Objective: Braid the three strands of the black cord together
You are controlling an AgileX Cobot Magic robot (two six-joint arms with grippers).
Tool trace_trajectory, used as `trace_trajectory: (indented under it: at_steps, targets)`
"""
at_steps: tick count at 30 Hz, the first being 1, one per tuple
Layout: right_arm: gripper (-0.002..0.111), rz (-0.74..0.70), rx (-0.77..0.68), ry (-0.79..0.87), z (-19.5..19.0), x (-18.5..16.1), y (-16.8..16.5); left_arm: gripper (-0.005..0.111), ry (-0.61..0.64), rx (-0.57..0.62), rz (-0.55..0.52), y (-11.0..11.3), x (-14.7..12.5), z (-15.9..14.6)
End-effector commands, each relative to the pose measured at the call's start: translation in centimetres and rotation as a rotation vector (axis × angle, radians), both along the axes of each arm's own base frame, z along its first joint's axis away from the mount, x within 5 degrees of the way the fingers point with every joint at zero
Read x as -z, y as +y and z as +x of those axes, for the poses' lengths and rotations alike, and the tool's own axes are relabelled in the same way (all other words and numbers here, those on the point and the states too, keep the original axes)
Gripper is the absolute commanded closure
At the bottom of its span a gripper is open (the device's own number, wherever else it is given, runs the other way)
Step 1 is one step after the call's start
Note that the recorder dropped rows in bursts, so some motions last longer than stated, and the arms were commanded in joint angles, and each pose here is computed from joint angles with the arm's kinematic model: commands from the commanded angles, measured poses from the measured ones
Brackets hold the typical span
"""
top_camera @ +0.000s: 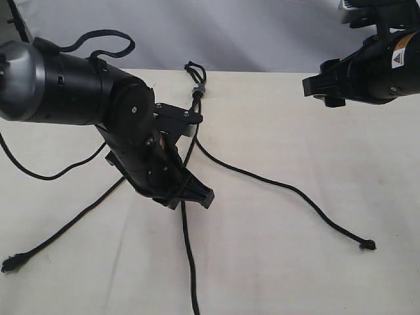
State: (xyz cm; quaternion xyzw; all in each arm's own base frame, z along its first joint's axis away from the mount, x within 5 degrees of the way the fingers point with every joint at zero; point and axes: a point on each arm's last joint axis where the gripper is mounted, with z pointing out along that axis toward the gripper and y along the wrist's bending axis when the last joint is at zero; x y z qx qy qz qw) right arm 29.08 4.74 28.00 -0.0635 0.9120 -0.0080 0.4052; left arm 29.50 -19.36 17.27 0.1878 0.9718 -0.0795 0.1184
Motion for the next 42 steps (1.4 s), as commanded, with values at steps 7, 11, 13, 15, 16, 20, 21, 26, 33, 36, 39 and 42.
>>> trace_trajectory:
  at_steps: [7, 11, 13, 15, 16, 20, 21, 26, 33, 36, 39, 42]
  targets:
    - [0.044, 0.003, 0.006, -0.007, 0.0, -0.1, -0.2, 0.05, 0.049, -0.078, -0.041, -1.0, 3.0, 0.7]
    - [0.044, 0.003, 0.006, -0.007, 0.0, -0.1, -0.2, 0.05, 0.046, -0.091, -0.042, -1.2, 4.1, 1.0]
    - [0.044, 0.003, 0.006, -0.007, 0.0, -0.1, -0.2, 0.05, 0.054, -0.097, -0.032, -1.2, 4.6, 1.0]
    - [0.044, 0.003, 0.006, -0.007, 0.0, -0.1, -0.2, 0.051, 0.064, -0.094, -0.021, -1.1, 5.0, 1.0]
    - [0.044, 0.003, 0.006, -0.007, 0.0, -0.1, -0.2, 0.053, 0.071, -0.087, -0.008, -1.1, 5.3, 1.0]
    - [0.044, 0.003, 0.006, -0.007, 0.0, -0.1, -0.2, 0.078, 0.08, -0.038, 0.058, -0.6, 5.6, 0.8]
    - [0.044, 0.003, 0.006, -0.007, 0.0, -0.1, -0.2, 0.087, 0.086, -0.028, 0.074, -0.5, 5.7, 0.8]
    - [0.044, 0.004, 0.006, -0.009, 0.0, -0.1, -0.2, 0.106, 0.098, 0.009, 0.12, -0.1, 5.7, 0.6]
    - [0.044, 0.006, 0.007, -0.009, 0.0, -0.1, -0.2, 0.106, 0.039, 0.081, 0.148, 0.0, 2.1, 1.1]
    - [0.044, 0.006, 0.007, -0.009, 0.0, -0.1, -0.2, 0.106, -0.045, 0.137, 0.222, 0.6, -0.5, 1.8]
    - [0.044, 0.005, 0.008, -0.008, 0.0, -0.1, -0.2, 0.106, -0.137, 0.229, 0.379, 1.7, -1.6, 2.6]
    - [0.044, 0.005, 0.008, -0.008, 0.0, -0.1, -0.2, 0.106, -0.192, 0.312, 0.478, 2.2, -1.7, 3.2]
